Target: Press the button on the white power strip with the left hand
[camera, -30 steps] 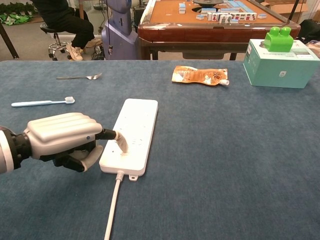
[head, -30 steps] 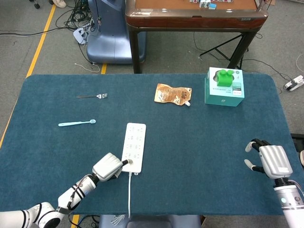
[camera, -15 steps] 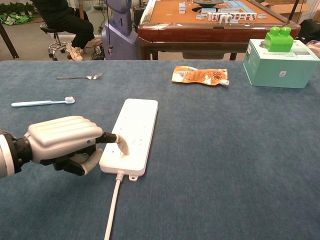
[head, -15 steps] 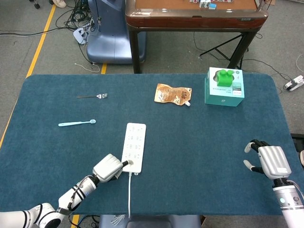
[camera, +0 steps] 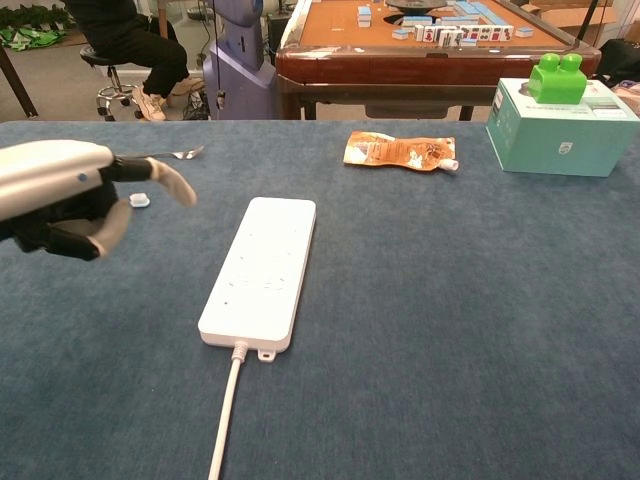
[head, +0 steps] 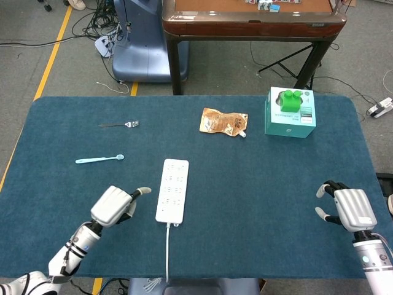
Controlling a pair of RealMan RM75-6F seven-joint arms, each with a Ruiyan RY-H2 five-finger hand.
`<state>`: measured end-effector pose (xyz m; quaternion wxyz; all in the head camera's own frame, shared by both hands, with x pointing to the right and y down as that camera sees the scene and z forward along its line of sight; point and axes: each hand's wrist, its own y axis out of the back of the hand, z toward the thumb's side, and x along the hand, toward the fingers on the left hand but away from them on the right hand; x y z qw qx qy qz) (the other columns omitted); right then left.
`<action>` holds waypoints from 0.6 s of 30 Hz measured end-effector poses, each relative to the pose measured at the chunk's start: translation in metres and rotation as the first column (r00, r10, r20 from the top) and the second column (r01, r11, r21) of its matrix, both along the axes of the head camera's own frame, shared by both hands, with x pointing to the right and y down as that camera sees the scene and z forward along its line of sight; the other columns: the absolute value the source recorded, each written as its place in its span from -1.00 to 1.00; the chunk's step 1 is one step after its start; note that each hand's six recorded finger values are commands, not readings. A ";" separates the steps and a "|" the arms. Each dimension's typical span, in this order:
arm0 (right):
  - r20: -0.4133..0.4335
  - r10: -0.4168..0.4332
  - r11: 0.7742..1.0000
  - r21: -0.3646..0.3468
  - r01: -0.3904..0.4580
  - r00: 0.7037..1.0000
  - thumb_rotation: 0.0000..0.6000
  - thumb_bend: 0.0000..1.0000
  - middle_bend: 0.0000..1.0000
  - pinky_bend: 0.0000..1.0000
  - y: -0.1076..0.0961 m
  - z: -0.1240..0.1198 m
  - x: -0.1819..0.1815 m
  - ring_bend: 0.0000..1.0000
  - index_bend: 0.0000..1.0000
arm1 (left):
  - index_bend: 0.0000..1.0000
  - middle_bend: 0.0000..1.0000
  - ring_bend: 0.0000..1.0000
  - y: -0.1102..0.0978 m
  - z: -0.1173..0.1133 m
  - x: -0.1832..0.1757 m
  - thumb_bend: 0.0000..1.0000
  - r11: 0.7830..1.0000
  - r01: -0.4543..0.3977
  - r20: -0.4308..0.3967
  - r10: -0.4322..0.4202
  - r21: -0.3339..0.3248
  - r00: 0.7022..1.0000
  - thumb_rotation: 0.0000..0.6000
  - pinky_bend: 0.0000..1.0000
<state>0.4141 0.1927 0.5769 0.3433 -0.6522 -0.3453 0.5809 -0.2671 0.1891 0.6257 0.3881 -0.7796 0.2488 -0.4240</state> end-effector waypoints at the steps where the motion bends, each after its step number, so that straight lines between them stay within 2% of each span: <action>1: 0.000 0.001 1.000 0.000 -0.001 1.000 1.00 -0.62 -0.20 0.30 0.000 0.000 0.001 -0.17 -0.02 | -0.44 0.62 0.44 -0.001 -0.002 -0.007 0.60 1.000 0.026 0.006 -0.026 0.006 1.000 1.00 0.87; 2: 0.000 0.002 1.000 -0.001 -0.002 1.000 1.00 -0.62 -0.20 0.30 0.000 0.000 0.001 -0.17 -0.02 | -0.44 0.59 0.39 -0.002 -0.004 -0.015 0.59 0.998 0.061 0.013 -0.061 0.015 0.998 1.00 0.80; 4: 0.000 0.005 1.000 0.001 -0.005 1.000 1.00 -0.62 -0.20 0.30 0.001 -0.001 0.003 -0.17 -0.02 | -0.43 0.42 0.19 -0.002 -0.007 -0.030 0.48 0.992 0.120 0.024 -0.120 0.032 0.992 1.00 0.50; 7: 0.000 0.011 1.000 0.002 -0.011 1.000 1.00 -0.62 -0.20 0.30 0.001 -0.001 0.004 -0.17 -0.02 | -0.45 0.20 -0.06 0.004 -0.009 -0.061 0.40 0.972 0.232 0.060 -0.234 0.038 0.970 1.00 0.18; 10: 0.002 0.018 1.000 -0.001 -0.018 1.000 1.00 -0.62 -0.20 0.30 0.003 -0.001 0.006 -0.17 -0.02 | -0.42 0.12 -0.12 0.010 -0.013 -0.089 0.36 0.944 0.324 0.101 -0.328 0.056 0.939 1.00 0.15; 14: 0.004 0.032 0.999 -0.005 -0.032 0.999 1.00 -0.62 -0.20 0.30 0.006 0.000 0.009 -0.17 -0.02 | -0.26 0.11 -0.13 0.019 -0.025 -0.130 0.36 0.889 0.446 0.167 -0.458 0.105 0.873 1.00 0.15; 18: 0.007 0.046 0.999 -0.008 -0.046 0.999 1.00 -0.62 -0.20 0.30 0.010 0.002 0.012 -0.17 -0.02 | -0.11 0.08 -0.15 0.031 -0.034 -0.155 0.36 0.855 0.506 0.249 -0.518 0.114 0.818 1.00 0.15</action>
